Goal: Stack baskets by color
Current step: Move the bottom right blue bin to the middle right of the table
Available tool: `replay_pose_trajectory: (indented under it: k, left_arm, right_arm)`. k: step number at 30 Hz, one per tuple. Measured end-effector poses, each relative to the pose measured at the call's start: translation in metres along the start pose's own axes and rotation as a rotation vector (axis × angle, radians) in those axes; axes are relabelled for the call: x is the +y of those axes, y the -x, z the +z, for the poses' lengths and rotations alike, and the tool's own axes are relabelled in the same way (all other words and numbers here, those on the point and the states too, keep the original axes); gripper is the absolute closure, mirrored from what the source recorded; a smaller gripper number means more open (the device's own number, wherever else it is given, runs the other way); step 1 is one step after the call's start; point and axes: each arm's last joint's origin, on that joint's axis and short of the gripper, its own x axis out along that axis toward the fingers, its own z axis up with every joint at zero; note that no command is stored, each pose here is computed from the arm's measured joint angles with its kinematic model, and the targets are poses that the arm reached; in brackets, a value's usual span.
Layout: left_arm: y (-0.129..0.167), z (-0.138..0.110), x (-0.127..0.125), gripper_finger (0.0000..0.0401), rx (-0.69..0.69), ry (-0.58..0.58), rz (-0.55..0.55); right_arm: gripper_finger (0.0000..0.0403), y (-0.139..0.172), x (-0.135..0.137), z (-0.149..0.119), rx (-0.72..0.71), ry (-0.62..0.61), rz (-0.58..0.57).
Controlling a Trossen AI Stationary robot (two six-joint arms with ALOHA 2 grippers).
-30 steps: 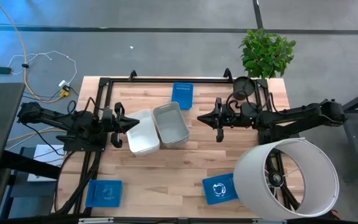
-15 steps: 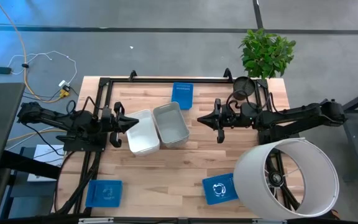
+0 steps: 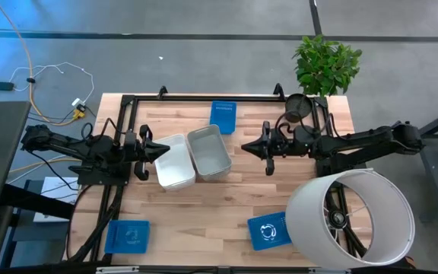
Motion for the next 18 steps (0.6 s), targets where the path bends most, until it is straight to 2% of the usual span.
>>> replay_pose_trajectory:
  k: [12, 14, 18]
  left_arm:
    - [0.000, 0.000, 0.000, 0.0401, 0.000, -0.016, 0.000]
    - [0.000, 0.000, 0.000, 0.0401, 0.000, -0.016, 0.000]
    - [0.000, 0.002, 0.000, 0.0401, -0.016, -0.010, -0.002]
  right_arm:
    - [0.0403, 0.000, -0.001, -0.007, 0.073, -0.043, -0.023]
    - [0.0403, -0.002, -0.003, -0.008, 0.108, -0.096, -0.094]
    - [0.0403, -0.018, -0.017, -0.003, 0.266, -0.212, -0.376]
